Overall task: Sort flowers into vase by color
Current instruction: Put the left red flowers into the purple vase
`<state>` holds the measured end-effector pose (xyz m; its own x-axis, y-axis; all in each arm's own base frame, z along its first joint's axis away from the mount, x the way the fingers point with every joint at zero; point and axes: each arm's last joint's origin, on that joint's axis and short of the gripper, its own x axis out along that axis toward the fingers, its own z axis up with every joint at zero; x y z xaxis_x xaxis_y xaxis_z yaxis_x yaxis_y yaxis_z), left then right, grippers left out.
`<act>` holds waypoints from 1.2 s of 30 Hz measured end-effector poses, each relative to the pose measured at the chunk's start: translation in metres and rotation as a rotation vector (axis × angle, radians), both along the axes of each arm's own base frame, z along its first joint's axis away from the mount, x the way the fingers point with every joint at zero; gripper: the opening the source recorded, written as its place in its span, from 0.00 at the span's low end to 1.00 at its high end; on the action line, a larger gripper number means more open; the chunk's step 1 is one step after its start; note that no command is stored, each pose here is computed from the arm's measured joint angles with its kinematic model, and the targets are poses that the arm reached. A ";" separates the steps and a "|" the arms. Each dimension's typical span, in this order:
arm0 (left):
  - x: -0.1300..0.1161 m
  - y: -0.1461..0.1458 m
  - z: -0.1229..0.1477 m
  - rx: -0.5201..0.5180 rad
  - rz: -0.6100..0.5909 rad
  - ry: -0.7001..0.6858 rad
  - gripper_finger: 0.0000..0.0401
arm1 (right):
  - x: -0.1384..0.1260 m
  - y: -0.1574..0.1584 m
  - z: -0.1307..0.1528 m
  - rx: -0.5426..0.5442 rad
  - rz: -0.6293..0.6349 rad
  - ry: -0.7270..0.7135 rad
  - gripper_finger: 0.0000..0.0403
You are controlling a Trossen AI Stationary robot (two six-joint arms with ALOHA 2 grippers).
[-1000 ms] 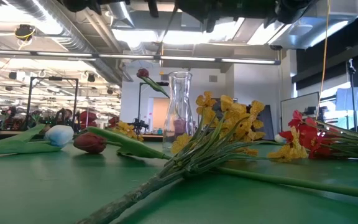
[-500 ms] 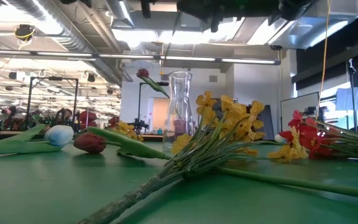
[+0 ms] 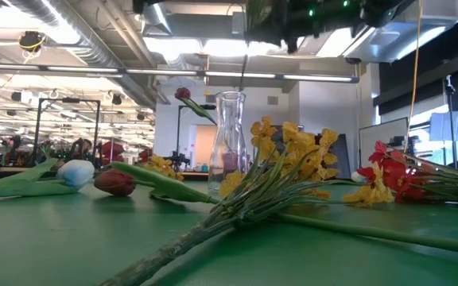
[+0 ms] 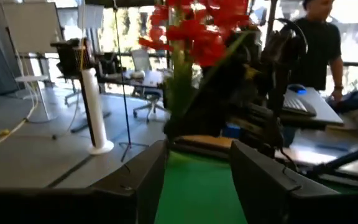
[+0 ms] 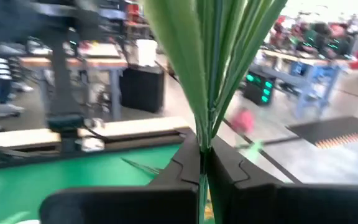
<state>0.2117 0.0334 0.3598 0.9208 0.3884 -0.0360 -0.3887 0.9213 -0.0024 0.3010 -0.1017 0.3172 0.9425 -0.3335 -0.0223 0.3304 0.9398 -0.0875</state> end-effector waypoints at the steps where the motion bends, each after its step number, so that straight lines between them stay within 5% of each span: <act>1: -0.002 -0.001 -0.002 -0.002 -0.007 0.009 0.43 | 0.000 -0.005 -0.003 0.006 -0.011 0.014 0.01; 4: -0.007 -0.001 -0.016 -0.006 0.006 0.042 0.42 | -0.001 -0.022 -0.015 0.024 -0.031 0.035 0.02; 10: -0.015 0.016 -0.065 -0.035 0.237 0.157 0.41 | 0.007 -0.044 -0.040 0.072 -0.015 0.067 0.01; 17: -0.021 0.026 -0.104 -0.115 0.304 0.197 0.41 | 0.022 -0.052 -0.065 0.076 0.010 0.078 0.02; 36: -0.023 0.024 -0.120 -0.140 0.303 0.188 0.41 | 0.031 -0.060 -0.097 0.060 -0.037 0.200 0.05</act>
<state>0.1885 0.0573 0.2393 0.7375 0.6209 -0.2657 -0.6487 0.7607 -0.0230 0.3316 -0.1621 0.2198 0.9042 -0.3606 -0.2288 0.3468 0.9327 -0.0994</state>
